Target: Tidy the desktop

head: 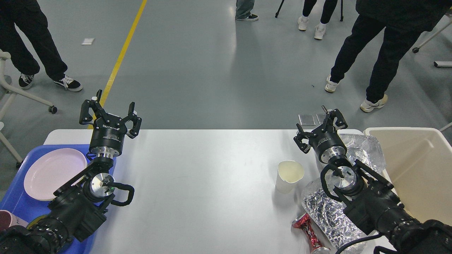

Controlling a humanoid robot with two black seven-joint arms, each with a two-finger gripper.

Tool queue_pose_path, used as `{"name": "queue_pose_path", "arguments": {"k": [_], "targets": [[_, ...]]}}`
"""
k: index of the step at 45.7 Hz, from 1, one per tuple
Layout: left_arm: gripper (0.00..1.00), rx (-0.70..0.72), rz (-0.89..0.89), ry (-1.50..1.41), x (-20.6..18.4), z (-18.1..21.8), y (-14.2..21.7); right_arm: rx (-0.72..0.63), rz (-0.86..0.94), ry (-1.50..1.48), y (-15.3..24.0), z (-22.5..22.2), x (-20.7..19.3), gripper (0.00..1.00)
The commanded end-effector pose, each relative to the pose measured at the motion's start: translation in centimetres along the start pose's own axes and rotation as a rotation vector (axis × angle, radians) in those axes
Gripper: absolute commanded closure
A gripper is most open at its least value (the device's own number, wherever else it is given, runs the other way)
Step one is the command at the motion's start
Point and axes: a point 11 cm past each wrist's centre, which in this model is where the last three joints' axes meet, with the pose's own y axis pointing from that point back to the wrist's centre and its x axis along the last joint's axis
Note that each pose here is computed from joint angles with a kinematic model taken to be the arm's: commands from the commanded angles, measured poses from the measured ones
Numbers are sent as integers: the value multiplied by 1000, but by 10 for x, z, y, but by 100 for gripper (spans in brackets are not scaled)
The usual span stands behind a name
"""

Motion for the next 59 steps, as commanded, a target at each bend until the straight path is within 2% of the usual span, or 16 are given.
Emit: {"name": "queue_pose_path", "arguments": {"k": [1,36,42,46,51,55,59], "targets": [[3,-15,2,4,0,1,1,1,-1,-1,0,0,-1,0],[3,-17,2,3,1,2,1,2,21,-1,-1,-1,2,0],[3,-15,2,3,1,1,1,-2,-30,-6,-11,1,-24,0],[3,-15,2,3,1,1,1,40,-81,13,-26,-25,-51,0],[3,-15,2,3,1,1,1,131,-135,87,-46,-86,-85,0],[3,-15,2,3,1,1,1,158,-132,288,-42,-140,-72,0],[3,-15,2,3,1,1,1,90,-138,570,-39,-161,-67,0]]}}
